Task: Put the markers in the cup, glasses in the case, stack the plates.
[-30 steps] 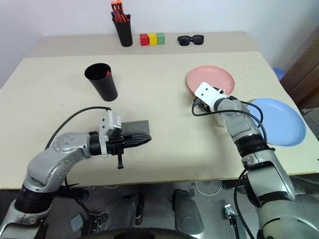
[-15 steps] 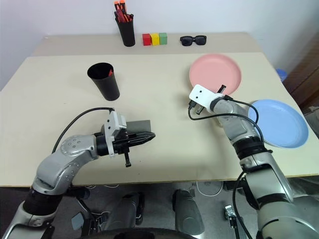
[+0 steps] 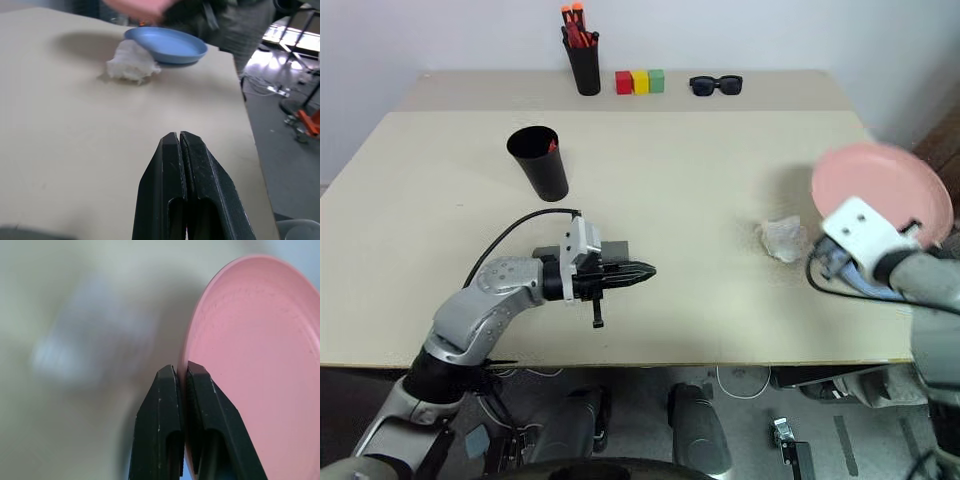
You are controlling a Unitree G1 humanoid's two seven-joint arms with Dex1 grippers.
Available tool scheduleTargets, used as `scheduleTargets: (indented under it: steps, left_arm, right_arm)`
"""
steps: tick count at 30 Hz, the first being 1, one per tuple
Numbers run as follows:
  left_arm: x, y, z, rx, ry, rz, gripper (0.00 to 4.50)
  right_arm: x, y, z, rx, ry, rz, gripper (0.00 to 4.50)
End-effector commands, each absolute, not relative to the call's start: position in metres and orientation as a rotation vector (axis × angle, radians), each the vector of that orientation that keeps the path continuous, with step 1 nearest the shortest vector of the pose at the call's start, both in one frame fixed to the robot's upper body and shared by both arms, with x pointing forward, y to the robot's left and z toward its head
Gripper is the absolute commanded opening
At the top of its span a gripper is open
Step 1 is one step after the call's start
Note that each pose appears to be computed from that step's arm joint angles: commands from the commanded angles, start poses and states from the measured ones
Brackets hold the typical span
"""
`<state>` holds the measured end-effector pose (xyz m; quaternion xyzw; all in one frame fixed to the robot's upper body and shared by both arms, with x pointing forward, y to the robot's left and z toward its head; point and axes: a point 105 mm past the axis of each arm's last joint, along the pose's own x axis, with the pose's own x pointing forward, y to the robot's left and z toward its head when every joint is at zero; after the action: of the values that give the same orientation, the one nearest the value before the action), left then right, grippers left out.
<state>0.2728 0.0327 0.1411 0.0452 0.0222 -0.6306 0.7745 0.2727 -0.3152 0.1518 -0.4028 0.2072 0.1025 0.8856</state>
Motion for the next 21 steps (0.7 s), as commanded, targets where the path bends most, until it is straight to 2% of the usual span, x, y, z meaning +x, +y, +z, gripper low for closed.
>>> scheduleTargets:
  steps: [1, 4, 7, 9, 13, 17, 21]
  left_arm:
    - [0.272, 0.028, 0.149, 0.117, 0.003, -1.4, 0.0]
    - [0.272, 0.027, 0.149, 0.118, 0.003, -1.408, 0.0]
    - [0.272, 0.028, 0.15, 0.116, 0.001, -1.401, 0.0]
    - [0.273, 0.03, 0.15, 0.115, 0.001, -1.389, 0.0]
    - [0.273, 0.034, 0.15, 0.114, 0.005, -1.368, 0.0]
    - [0.274, 0.036, 0.15, 0.112, 0.005, -1.348, 0.0]
    - [0.276, 0.035, 0.152, 0.106, -0.004, -1.331, 0.0]
  right_arm:
    - [0.271, -0.323, 0.169, -0.837, 0.375, 0.134, 0.09]
    - [0.274, -0.332, 0.16, -0.806, 0.397, 0.106, 0.09]
    - [0.276, -0.339, 0.154, -0.831, 0.424, 0.097, 0.94]
    - [0.279, -0.335, 0.157, -0.826, 0.409, 0.116, 1.84]
    - [0.287, -0.304, 0.173, -0.757, 0.294, 0.223, 3.94]
    - [0.296, -0.275, 0.178, -0.648, 0.225, 0.325, 3.94]
    - [0.31, -0.256, 0.161, -0.625, 0.242, 0.368, 3.94]
